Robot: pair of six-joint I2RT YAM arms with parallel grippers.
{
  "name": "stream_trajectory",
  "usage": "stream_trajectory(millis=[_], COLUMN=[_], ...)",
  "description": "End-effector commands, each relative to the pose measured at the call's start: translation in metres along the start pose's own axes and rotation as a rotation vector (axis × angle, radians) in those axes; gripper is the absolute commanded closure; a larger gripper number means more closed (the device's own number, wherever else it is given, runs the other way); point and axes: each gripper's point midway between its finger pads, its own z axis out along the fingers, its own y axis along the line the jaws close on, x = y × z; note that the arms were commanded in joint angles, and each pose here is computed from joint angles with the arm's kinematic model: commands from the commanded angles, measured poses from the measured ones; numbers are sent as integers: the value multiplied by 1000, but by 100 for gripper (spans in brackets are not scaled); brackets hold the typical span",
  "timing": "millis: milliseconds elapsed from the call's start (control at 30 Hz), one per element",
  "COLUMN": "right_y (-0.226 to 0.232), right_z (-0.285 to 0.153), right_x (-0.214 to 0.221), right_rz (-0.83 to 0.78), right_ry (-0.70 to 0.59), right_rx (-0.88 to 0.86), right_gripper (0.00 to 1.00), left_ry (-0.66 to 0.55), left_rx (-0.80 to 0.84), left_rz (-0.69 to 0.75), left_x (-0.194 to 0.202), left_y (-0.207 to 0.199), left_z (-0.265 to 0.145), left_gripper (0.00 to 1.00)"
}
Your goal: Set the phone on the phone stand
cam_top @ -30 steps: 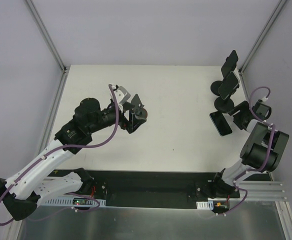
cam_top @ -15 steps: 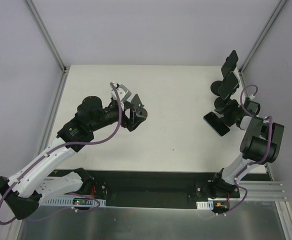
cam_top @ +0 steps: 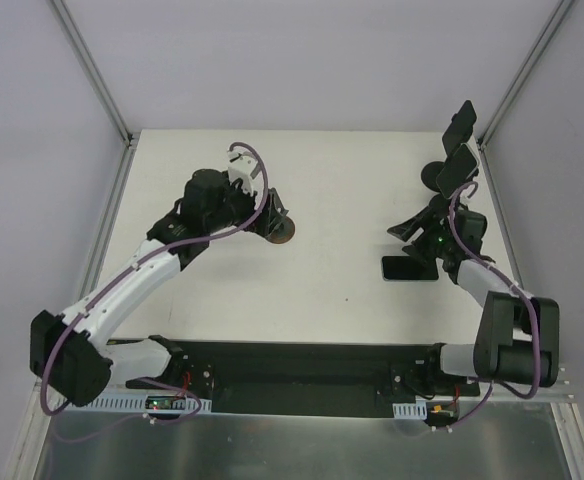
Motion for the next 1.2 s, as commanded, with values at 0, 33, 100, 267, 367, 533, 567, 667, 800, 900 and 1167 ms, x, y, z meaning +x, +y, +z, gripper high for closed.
stream_trajectory(millis=[0,33,100,267,367,533,567,667,800,900,1167], right_y=[21,23,35,63,74,92,94,101,117,133,185], right_z=[-32,-36,-46,-55,-56,-54,-55,-53,-55,-65,-104], right_x=[-4,0,5,23,34,60,64,76,95,101,111], right_rz=[-207,-234,-284,-435,-492,-563,-576,-609,-729,-834,-956], right_ry=[-17,-19,-30,17,23,97,99,121,232,271,331], right_rx=[-21,-24,-67,-145,-172,-211,-216,-236,-316,-396,-646], right_gripper=[17,13,10,10,9,8,8,8,11,14,37], left_ry=[73,76,107,186,222,252,271,272,237,200,130], left_rx=[-87,-105,-165,-170,-103,-96,-104,-82,74,240,763], left_rz=[-159,-180,-188,-189,-174,-138,-137,-118,-65,25,195], left_x=[19,18,23,37,39,45,50,49,32,16,1], left_y=[43,50,69,87,83,89,91,88,59,25,-108], left_z=[31,35,47,76,96,108,108,107,96,75,7], left_gripper=[23,27,31,53,61,82,87,100,100,100,100])
